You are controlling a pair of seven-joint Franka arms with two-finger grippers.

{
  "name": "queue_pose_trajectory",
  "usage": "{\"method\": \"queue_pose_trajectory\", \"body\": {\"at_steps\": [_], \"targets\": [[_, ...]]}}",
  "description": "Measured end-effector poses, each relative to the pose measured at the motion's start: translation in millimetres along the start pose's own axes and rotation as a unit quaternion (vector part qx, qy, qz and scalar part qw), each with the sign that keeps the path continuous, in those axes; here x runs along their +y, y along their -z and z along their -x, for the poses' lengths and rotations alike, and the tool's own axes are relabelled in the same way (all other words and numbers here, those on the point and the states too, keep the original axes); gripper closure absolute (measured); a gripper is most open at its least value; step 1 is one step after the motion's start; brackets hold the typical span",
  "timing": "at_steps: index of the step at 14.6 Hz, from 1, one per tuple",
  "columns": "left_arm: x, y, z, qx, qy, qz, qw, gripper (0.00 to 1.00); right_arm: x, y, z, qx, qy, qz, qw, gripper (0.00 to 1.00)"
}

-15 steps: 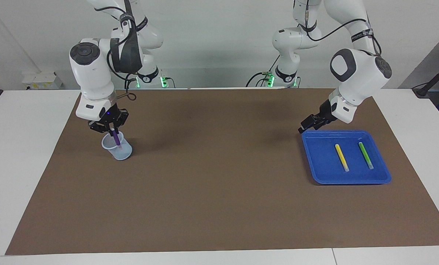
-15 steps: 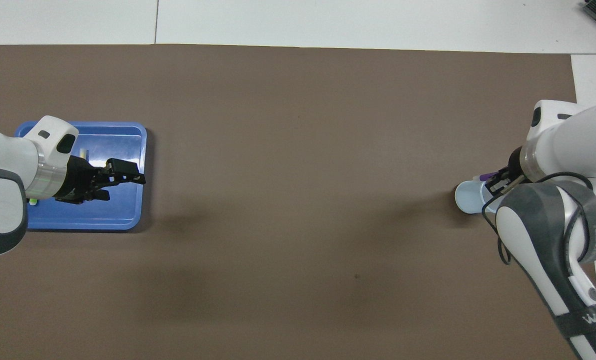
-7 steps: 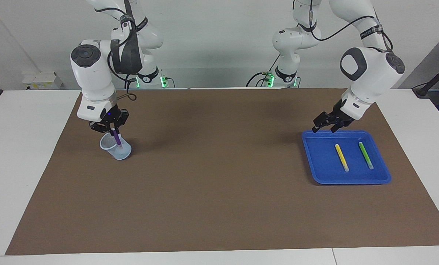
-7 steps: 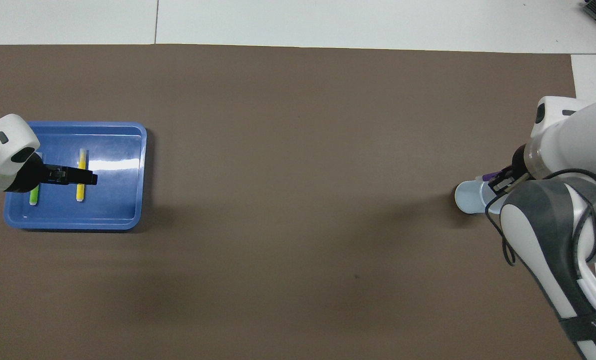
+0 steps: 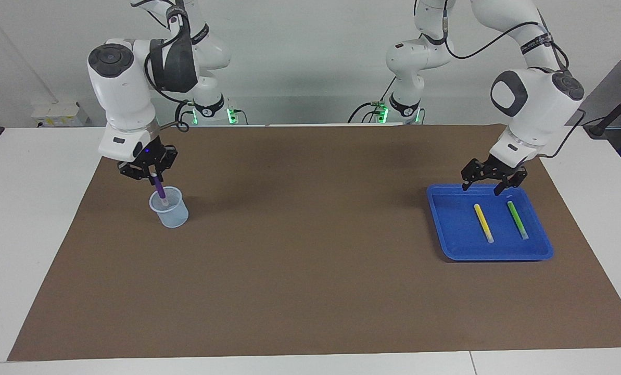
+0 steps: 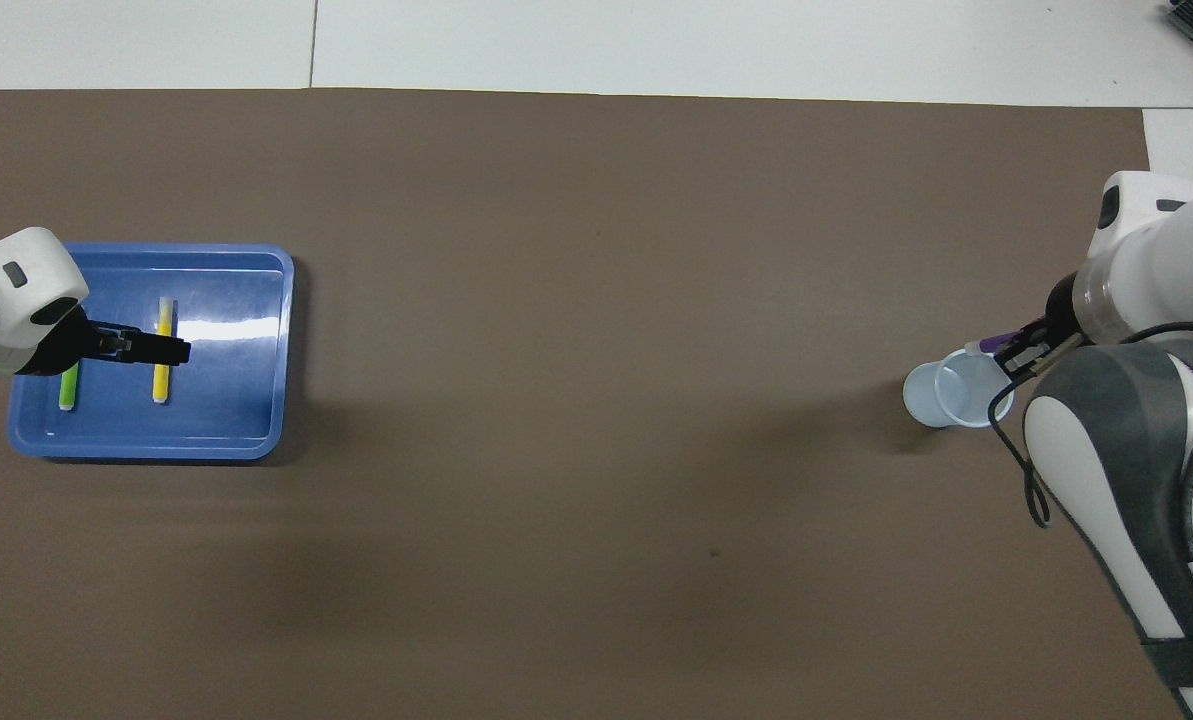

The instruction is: Transfer and insert pens with both arms

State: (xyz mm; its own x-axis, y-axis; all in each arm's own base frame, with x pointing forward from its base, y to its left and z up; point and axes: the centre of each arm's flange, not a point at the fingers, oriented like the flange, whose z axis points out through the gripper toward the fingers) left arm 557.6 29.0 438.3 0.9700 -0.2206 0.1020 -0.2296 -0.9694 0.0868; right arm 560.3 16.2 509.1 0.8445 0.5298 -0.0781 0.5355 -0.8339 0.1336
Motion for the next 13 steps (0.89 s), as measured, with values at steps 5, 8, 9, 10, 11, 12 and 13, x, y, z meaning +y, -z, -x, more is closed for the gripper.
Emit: {"method": "queue_pose_trajectory", "body": {"at_steps": [5, 8, 9, 10, 11, 12, 13], "targets": [[-2.0, -1.9, 0.8, -0.002, -0.002, 0.0, 1.0, 0.0, 0.0, -29.4, 9.5, -0.018, -0.004, -0.011, 1.0, 0.81], [-12.4, -14.5, 0.9, -0.007, 0.003, -0.001, 1.0, 0.0, -1.1, -41.7, 14.6, -0.023, -0.005, -0.014, 1.0, 0.81], [-17.2, -20.1, 0.6, -0.008, 0.006, -0.002, 1.0, 0.0, -1.5, -42.0, 15.4, -0.023, -0.005, -0.015, 1.0, 0.81], [-21.5, -25.6, 0.1, -0.01, 0.008, -0.002, 1.0, 0.0, -2.0, -41.7, 16.1, -0.023, -0.005, -0.014, 1.0, 0.81], [-24.9, -31.2, -0.9, -0.013, 0.007, -0.003, 1.0, 0.0, -2.2, -41.2, 16.7, -0.023, -0.005, -0.014, 1.0, 0.81], [-27.8, -36.1, -3.0, -0.015, 0.006, -0.006, 1.0, 0.0, -2.3, -40.9, 17.0, -0.023, -0.005, -0.014, 1.0, 0.76], [-30.2, -40.3, -5.6, -0.017, 0.005, -0.007, 1.0, 0.0, -2.2, -40.6, 17.2, -0.023, -0.005, -0.014, 1.0, 0.67]]}}
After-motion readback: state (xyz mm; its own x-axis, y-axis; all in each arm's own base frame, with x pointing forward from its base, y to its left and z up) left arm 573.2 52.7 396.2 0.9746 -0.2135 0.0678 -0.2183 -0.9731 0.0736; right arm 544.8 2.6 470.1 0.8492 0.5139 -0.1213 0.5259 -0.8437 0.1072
